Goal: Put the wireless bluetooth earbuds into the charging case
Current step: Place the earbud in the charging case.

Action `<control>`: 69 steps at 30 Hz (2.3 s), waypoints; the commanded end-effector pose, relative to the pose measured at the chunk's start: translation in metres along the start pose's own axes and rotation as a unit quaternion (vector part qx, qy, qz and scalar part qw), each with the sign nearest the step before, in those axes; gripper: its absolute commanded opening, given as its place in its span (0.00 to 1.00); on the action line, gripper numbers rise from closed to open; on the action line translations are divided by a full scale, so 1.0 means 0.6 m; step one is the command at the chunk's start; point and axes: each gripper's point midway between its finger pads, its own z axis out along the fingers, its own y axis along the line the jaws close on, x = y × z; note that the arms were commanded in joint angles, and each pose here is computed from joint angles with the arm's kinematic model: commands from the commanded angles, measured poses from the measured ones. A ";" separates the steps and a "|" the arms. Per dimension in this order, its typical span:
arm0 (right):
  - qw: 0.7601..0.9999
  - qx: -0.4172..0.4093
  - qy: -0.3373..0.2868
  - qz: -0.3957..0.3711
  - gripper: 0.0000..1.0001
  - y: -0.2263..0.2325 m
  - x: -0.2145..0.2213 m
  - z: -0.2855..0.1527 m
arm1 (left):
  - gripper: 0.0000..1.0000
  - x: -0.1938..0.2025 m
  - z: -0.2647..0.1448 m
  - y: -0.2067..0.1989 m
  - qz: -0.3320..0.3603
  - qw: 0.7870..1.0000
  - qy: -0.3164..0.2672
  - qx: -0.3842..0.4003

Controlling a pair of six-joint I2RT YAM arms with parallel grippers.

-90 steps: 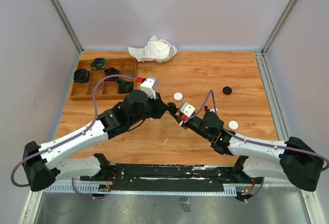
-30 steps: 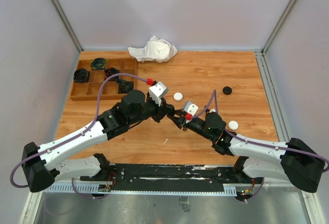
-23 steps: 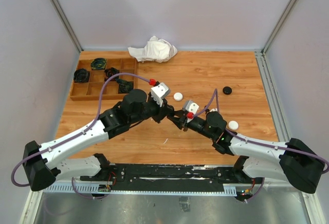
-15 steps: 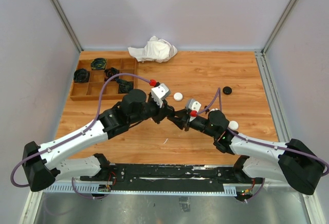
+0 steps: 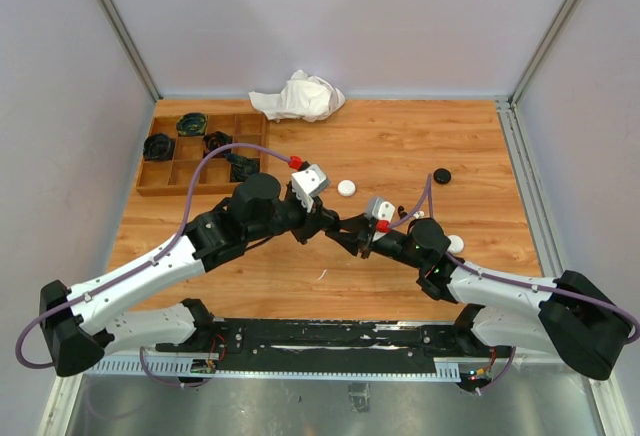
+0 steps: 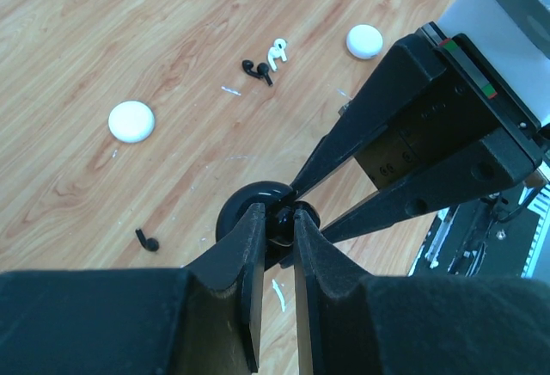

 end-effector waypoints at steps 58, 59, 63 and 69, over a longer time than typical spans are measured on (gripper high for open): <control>0.995 -0.066 -0.075 -0.011 0.23 0.029 -0.062 0.007 | 0.49 -0.009 0.004 -0.020 0.004 0.996 -0.010 0.084; 0.995 -0.064 -0.074 -0.011 0.23 0.027 -0.062 0.007 | 0.49 -0.011 0.003 -0.020 0.003 0.997 -0.012 0.083; 0.997 -0.040 -0.071 -0.010 0.23 0.014 -0.059 0.006 | 0.50 -0.018 -0.001 -0.009 -0.010 0.998 -0.022 0.061; 0.998 -0.022 -0.065 -0.011 0.24 0.004 -0.053 0.005 | 0.55 -0.027 -0.009 -0.005 -0.041 0.997 -0.038 0.044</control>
